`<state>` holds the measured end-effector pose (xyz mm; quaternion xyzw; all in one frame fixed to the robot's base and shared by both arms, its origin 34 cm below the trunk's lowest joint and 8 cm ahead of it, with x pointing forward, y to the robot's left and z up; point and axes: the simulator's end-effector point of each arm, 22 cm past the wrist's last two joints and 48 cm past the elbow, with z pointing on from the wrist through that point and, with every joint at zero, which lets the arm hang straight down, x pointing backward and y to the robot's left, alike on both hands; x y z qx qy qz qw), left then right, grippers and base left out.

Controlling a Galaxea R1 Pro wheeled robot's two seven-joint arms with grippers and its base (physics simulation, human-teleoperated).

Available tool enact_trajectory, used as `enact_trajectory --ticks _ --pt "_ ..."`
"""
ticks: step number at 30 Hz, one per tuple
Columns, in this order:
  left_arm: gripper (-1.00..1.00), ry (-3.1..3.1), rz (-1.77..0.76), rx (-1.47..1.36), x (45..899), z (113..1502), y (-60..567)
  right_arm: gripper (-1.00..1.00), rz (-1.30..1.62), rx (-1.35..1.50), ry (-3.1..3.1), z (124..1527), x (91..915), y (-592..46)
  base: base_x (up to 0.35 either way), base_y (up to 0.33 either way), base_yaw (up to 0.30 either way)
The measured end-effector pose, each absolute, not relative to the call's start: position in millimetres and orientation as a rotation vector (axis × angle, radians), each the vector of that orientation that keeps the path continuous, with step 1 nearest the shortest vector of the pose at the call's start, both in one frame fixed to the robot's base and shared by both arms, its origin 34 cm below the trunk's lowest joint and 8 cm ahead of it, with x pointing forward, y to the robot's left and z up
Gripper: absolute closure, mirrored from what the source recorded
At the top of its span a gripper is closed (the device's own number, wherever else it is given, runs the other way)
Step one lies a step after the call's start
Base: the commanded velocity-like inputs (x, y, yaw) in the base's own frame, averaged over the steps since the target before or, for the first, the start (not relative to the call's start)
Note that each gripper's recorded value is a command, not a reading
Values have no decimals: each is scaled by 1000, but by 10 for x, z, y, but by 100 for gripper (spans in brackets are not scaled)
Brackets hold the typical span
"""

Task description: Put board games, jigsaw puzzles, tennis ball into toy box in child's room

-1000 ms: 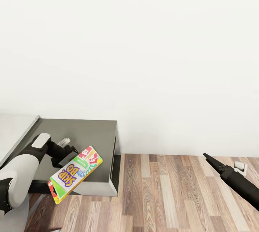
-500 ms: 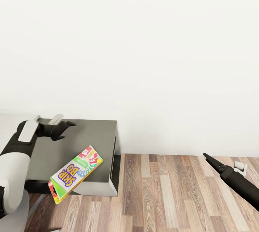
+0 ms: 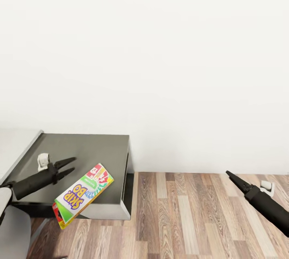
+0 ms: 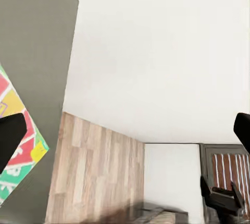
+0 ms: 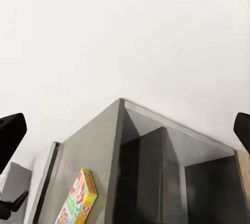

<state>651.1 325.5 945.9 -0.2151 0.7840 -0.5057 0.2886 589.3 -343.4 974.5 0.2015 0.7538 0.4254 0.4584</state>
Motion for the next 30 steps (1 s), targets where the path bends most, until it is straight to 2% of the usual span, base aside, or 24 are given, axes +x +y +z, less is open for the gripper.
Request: enact_trajectory --ticks 7,17,30 --pt "-100 2058 -1344 -457 6377 9793 3222 -100 1024 469 1828 9818 5926 -3445 -17 -1 -160" --pt "-100 2044 -1342 -436 6369 9901 3229 -100 1027 455 1810 9898 5925 -3434 -73 -78 -118" --pt "-100 2026 -1346 -420 6367 10011 3215 -100 1026 438 1788 10004 5934 -3420 -246 -43 23"
